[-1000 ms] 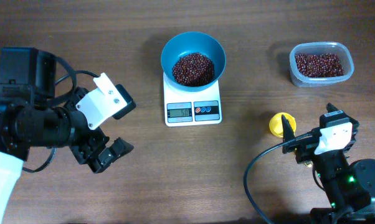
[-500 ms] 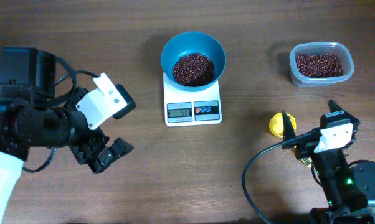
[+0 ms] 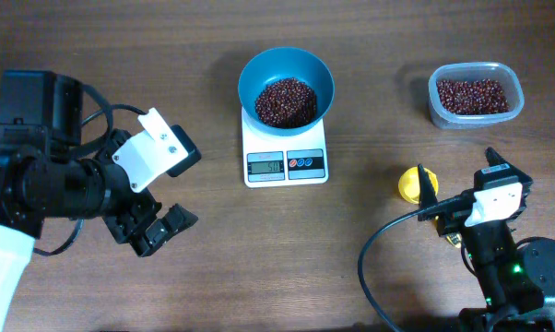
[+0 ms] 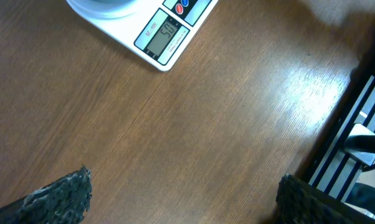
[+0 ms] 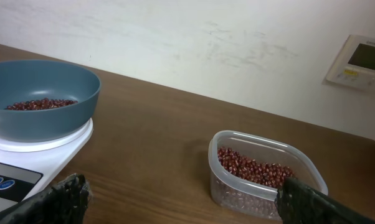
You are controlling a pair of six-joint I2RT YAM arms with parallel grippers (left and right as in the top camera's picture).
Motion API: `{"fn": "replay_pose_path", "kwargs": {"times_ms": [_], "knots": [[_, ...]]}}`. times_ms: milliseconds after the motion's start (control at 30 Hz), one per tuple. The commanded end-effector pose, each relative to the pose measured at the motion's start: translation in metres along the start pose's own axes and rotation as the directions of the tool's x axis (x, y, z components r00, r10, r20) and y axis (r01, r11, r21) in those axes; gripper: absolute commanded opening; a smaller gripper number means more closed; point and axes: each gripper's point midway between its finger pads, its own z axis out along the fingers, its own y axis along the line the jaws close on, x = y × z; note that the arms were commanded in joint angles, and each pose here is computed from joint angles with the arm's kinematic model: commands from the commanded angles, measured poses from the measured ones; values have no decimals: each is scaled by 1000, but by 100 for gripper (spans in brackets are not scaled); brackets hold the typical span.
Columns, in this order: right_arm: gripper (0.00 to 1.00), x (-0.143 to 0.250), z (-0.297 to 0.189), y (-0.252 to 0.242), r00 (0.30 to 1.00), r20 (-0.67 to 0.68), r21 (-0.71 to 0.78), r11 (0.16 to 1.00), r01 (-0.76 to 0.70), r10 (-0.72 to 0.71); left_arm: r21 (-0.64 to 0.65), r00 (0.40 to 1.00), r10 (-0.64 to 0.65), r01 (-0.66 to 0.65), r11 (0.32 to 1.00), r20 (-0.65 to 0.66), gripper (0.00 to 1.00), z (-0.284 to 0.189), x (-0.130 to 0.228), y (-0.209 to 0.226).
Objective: Scoop item into bowl and weigh 50g on scale
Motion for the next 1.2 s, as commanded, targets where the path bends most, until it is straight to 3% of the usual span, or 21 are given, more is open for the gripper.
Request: {"fn": "replay_pose_path", "kwargs": {"times_ms": [0,100,167,200,267,333,367,433,533,600,667,867,967,1033,1100,1167], "knots": [[99,3,1,2,1000,-1,-4,1000,-4,4,6,1000,12,-13,1000,13,99,-1,-2,-2],[99,3,1,2,1000,-1,-4,1000,-4,4,10,1000,8,-8,1000,14,99,-1,-2,-3],[99,3,1,2,1000,-1,-4,1000,-4,4,-53,998,40,-37,998,45,99,-8,-8,4],[99,3,1,2,1000,-1,-4,1000,-4,4,-121,999,-3,9,993,46,99,-15,-4,9],[99,3,1,2,1000,-1,-4,1000,-4,4,-260,972,-145,191,947,187,99,-26,0,23],[99,3,1,2,1000,-2,-4,1000,-4,4,-350,941,-92,211,913,326,99,-28,5,29],[99,3,1,2,1000,-1,-4,1000,-4,4,-382,916,-95,255,889,390,99,-31,7,33],[99,3,1,2,1000,-1,-4,1000,-4,4,-398,808,-145,427,811,572,99,-38,13,42],[99,3,1,2,1000,-1,-4,1000,-4,4,-442,769,-61,428,788,636,99,-47,12,38],[99,3,1,2,1000,-1,-4,1000,-4,4,-444,697,-100,554,705,711,99,-62,21,43],[99,3,1,2,1000,-1,-4,1000,-4,4,-460,651,-59,596,658,757,99,-67,28,45],[99,3,1,2,1000,-1,-4,1000,-4,4,-448,519,91,621,644,850,99,-29,41,64],[99,3,1,2,1000,-1,-4,1000,-4,4,-440,531,64,622,647,845,99,-12,49,67],[99,3,1,2,1000,-1,-4,1000,-4,4,-409,554,11,600,688,832,99,4,50,61],[99,3,1,2,1000,-1,-4,1000,-4,4,-332,523,-66,629,703,850,99,12,52,58],[99,3,1,2,1000,-1,-4,1000,-4,4,-331,520,-59,622,709,852,99,11,49,56]]}}
